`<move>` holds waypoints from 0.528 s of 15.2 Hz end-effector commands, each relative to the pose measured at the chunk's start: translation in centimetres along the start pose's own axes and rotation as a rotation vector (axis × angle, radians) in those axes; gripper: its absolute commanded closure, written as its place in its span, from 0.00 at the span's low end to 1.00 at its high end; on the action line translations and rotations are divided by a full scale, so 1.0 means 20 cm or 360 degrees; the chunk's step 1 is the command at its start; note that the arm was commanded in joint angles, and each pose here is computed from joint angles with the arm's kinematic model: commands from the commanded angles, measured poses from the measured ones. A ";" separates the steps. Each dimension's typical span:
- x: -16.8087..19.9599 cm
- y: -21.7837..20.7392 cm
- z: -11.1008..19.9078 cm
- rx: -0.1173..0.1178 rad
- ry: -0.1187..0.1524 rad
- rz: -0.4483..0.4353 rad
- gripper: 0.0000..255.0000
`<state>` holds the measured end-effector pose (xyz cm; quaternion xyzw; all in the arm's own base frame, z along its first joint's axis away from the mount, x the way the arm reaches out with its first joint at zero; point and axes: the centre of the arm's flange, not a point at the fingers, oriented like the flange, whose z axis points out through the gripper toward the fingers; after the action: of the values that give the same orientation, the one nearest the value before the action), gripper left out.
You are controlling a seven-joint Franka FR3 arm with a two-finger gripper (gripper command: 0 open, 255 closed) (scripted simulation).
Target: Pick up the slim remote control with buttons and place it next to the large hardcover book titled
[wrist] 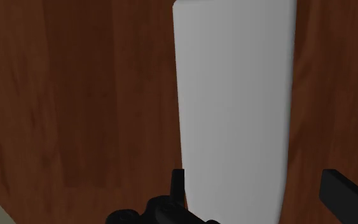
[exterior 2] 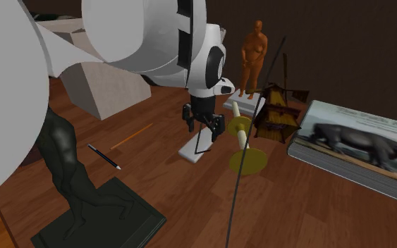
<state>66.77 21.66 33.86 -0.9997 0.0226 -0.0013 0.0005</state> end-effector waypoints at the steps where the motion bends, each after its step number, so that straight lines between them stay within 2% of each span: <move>1: 0.01 0.04 0.06 -0.0014 -0.0016 0.0017 0.00; 4: 0.01 0.04 0.06 -0.0014 -0.0016 0.0018 0.00; 5: 0.01 0.04 0.06 -0.0014 -0.0016 0.0018 1.00; 8: -0.02 0.04 0.06 -0.0014 -0.0016 0.0017 1.00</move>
<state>66.71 20.92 34.34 -0.9996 0.0283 -0.0081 -0.0011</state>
